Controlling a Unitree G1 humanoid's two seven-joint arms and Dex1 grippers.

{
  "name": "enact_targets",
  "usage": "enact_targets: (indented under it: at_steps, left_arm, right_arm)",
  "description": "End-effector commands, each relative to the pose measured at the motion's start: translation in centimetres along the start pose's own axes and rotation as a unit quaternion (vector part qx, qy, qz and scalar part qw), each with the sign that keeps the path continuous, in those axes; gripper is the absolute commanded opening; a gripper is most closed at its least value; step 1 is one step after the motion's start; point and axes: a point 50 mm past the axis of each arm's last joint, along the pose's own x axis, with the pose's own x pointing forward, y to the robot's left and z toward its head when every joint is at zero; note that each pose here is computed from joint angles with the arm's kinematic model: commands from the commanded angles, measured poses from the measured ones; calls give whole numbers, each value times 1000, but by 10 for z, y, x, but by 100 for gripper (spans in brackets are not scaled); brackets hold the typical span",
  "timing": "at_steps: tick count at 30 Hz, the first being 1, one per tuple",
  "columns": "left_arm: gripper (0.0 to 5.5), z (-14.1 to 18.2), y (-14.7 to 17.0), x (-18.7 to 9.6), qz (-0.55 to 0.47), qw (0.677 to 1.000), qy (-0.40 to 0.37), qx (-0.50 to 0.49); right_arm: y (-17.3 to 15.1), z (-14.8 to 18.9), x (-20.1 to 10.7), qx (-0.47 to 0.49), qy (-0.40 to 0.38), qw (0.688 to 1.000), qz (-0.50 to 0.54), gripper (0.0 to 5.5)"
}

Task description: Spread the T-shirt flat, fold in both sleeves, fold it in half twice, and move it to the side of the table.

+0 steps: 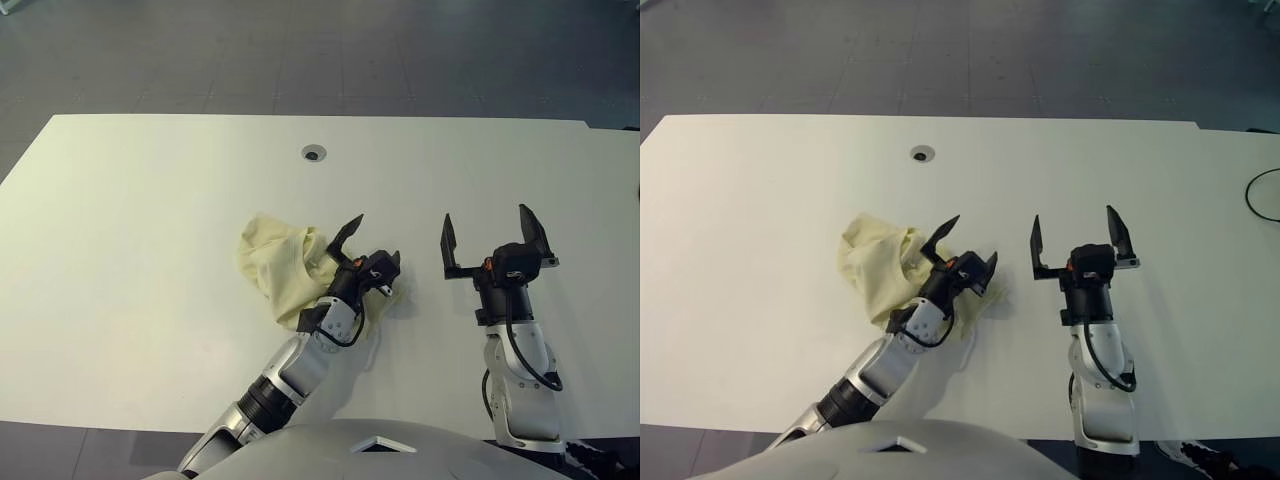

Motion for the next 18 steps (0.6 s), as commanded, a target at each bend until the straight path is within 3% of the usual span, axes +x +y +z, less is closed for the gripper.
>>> enact_targets:
  at_steps: [1,4,7,13,18]
  left_arm:
    - [539,67,29,19,52,990,-119,-57]
    - [539,84,61,20,81,982,-161,-56]
    - [539,74,106,22,121,980,-160,11]
    - [539,-19,190,-2,163,967,-26,192]
    - [539,-75,216,-26,117,959,88,241]
  right_arm:
    - [-2,-1,2,7,-2,1000,-9,540]
    - [-3,-2,1,15,7,1000,-9,540]
    - [0,-6,-1,-14,46,998,29,540]
    - [30,-27,-5,-114,146,959,213,540]
    - [49,-33,-7,-131,185,928,297,540]
